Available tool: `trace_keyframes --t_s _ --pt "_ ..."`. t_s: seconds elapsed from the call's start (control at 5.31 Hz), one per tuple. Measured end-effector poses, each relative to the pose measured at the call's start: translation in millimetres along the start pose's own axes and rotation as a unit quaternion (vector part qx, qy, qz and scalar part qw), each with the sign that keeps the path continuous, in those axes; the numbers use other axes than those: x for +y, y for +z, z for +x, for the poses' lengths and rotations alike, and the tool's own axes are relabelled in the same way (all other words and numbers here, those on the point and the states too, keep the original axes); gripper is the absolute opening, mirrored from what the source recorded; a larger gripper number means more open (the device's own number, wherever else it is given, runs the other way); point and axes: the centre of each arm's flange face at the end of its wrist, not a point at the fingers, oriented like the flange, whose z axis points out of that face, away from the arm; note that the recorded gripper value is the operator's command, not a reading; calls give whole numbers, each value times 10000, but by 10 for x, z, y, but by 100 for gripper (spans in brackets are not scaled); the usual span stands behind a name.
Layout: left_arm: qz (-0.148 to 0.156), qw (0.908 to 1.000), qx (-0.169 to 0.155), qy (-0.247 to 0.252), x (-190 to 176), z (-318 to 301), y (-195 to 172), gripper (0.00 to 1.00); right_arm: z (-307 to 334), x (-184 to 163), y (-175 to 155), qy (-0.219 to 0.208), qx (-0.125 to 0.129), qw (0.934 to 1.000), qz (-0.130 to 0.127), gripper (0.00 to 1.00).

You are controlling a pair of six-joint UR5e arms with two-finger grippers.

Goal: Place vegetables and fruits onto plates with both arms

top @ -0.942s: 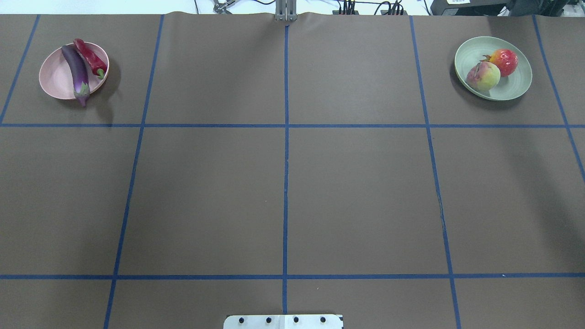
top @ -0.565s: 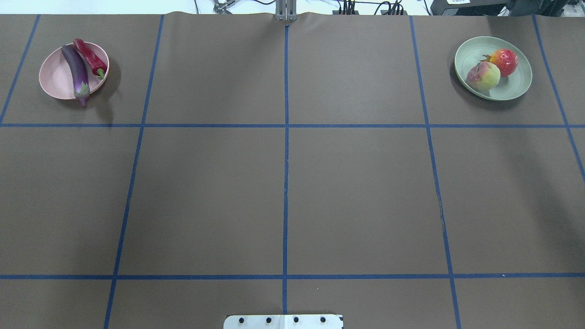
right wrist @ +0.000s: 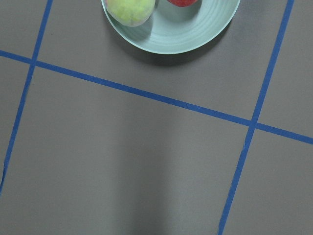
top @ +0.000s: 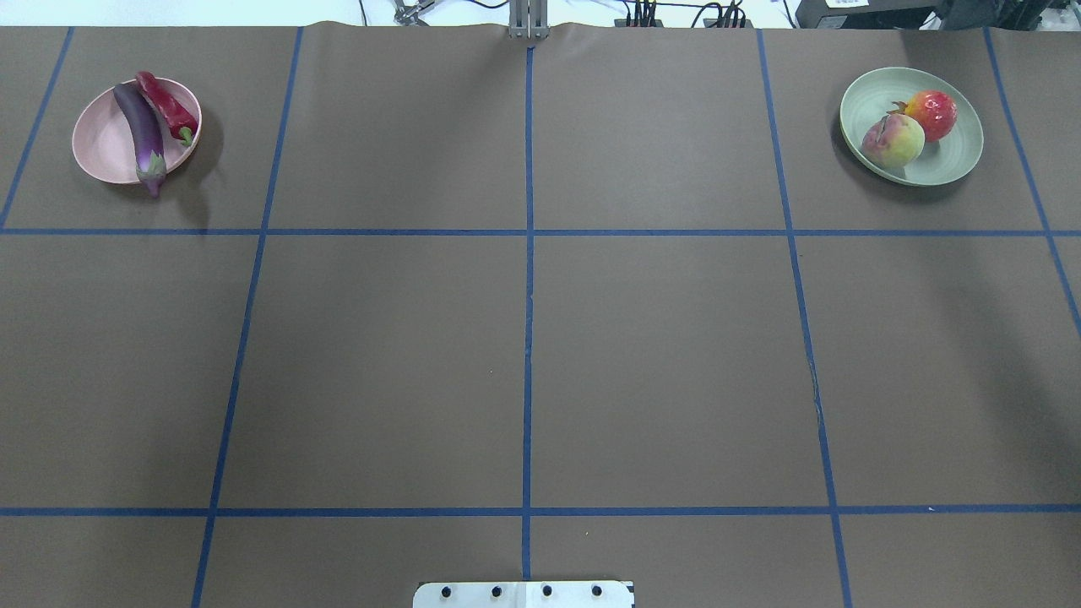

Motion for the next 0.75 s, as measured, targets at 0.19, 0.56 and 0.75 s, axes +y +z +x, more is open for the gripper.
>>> trace_keyframes --t_s 0.19,0.56,0.75 --pt "-3 10000 -4 -2 -2 -4 3 100 -1 0 0 -6 1 10000 5 100" --pt "-9 10000 -3 -9 -1 -12 12 100 1 0 2 -5 1 10000 4 100" --pt "-11 10000 -8 -10 -2 -15 13 100 3 0 3 -3 1 10000 4 100"
